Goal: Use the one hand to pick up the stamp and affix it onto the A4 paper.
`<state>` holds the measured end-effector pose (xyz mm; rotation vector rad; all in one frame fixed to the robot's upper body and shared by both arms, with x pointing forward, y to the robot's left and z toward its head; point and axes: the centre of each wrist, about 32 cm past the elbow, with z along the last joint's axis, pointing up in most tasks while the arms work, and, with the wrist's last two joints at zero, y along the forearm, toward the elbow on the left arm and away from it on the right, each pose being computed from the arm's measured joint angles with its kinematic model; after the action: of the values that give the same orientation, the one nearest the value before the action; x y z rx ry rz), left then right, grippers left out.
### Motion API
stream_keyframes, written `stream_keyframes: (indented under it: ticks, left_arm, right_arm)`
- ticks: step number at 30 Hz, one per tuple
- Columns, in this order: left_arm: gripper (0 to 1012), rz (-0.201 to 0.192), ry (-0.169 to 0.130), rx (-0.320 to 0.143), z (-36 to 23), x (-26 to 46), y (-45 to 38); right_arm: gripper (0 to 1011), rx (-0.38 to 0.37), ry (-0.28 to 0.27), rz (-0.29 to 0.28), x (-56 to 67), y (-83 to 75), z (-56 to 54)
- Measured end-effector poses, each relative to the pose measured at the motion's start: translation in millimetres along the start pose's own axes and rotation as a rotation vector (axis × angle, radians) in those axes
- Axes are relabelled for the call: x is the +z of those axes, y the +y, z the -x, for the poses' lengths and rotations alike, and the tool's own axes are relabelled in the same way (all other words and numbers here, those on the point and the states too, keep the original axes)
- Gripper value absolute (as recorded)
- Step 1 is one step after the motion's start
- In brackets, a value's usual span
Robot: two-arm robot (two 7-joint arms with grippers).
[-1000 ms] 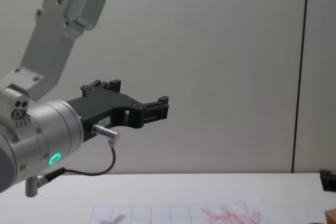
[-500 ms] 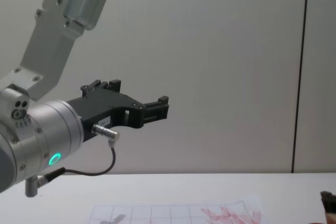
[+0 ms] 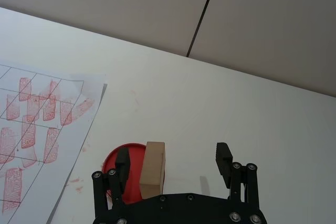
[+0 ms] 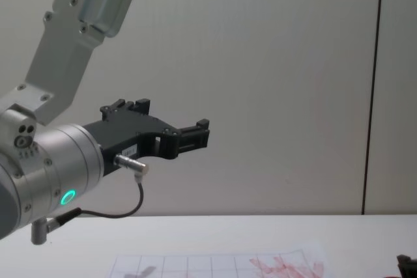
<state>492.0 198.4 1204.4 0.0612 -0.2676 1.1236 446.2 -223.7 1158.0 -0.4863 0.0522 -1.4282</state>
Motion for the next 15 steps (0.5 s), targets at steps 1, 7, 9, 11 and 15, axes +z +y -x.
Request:
stream_keyframes:
  ticks: [1,7,9,11,15]
  left_arm:
    - [1001,0.0,0.0,0.0,0.0,0.0,0.0]
    - [1002,0.0,0.0,0.0,0.0,0.0,0.0]
    - [1001,0.0,0.0,0.0,0.0,0.0,0.0]
    - [1001,0.0,0.0,0.0,0.0,0.0,0.0]
    - [1001,0.0,0.0,0.0,0.0,0.0,0.0]
  right_arm:
    - [1003,0.001,0.0,0.001,-0.6,0.7,0.3]
    - [1003,0.01,-0.003,-0.004,-3.8,5.4,2.8]
    - [1003,0.013,-0.004,-0.006,-4.3,6.5,3.5]
    - [1003,0.016,-0.004,-0.007,-5.2,8.3,4.6]
    - [1003,0.021,-0.006,-0.006,-6.9,11.2,6.4]
